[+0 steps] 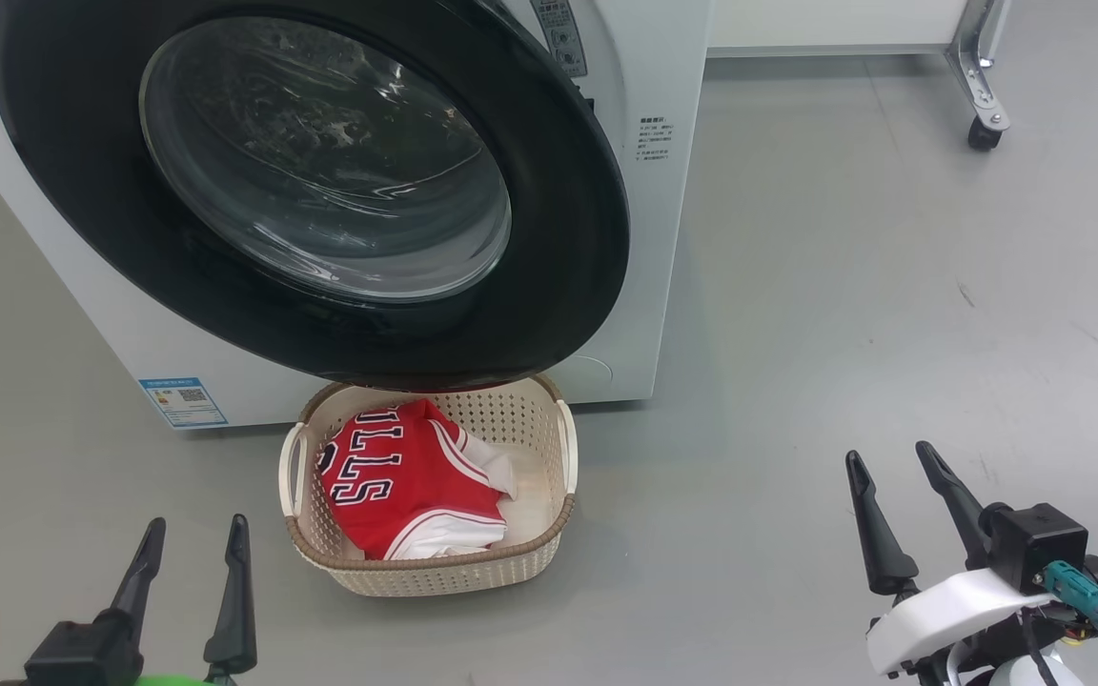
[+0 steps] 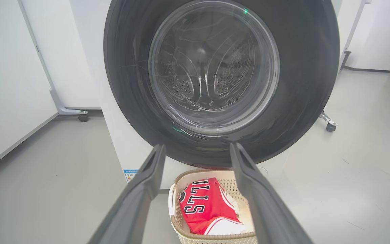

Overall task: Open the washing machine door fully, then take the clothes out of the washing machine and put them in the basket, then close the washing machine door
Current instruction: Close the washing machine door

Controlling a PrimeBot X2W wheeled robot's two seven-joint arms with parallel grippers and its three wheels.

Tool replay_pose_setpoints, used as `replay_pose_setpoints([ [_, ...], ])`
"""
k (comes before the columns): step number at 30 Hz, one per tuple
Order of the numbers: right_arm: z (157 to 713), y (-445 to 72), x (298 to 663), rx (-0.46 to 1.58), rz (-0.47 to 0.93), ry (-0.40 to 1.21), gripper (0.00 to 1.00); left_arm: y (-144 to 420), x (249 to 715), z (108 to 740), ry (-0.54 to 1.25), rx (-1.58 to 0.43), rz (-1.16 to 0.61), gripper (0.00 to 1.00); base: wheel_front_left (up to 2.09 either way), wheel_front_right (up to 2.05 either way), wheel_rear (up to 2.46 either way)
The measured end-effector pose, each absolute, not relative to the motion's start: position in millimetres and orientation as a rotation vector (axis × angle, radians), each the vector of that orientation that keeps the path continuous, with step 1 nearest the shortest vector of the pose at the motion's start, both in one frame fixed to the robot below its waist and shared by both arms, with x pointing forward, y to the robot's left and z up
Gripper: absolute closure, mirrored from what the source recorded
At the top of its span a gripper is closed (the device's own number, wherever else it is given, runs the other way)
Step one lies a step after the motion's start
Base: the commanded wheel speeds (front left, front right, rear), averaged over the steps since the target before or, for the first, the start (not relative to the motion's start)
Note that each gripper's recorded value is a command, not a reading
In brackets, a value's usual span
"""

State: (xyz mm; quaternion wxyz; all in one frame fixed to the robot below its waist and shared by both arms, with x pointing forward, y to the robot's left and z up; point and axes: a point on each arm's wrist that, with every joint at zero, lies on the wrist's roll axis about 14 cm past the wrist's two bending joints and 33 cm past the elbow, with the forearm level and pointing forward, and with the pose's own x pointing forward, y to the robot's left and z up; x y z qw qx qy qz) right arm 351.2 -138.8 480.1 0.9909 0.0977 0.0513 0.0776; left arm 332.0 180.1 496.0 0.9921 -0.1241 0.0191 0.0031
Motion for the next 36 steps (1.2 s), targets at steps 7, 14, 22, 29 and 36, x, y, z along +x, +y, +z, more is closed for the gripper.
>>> replay_pose_setpoints([
  [7, 482, -138, 352, 0.198, 0.157, 0.098, 0.0, 178, 333, 495, 0.042, -0.241, 0.012, 0.0, 0.0, 0.0, 0.0],
  [14, 482, -138, 352, 0.2, 0.158, 0.097, 0.16, 177, 333, 492, 0.057, -0.235, 0.013, 0.0, 0.0, 0.0, 0.0],
  [22, 480, -140, 355, 0.2, 0.154, 0.107, 1.0, 177, 335, 491, 0.065, -0.224, 0.018, 0.0, 0.0, 0.0, 0.0],
  [29, 478, -140, 359, 0.194, 0.16, 0.116, 1.0, 174, 338, 492, 0.064, -0.233, 0.018, 0.0, 0.0, 0.0, 0.0],
  [36, 478, -138, 375, 0.172, 0.187, 0.119, 1.0, 172, 343, 489, 0.076, -0.218, 0.018, 0.0, 0.0, 0.0, 0.0],
])
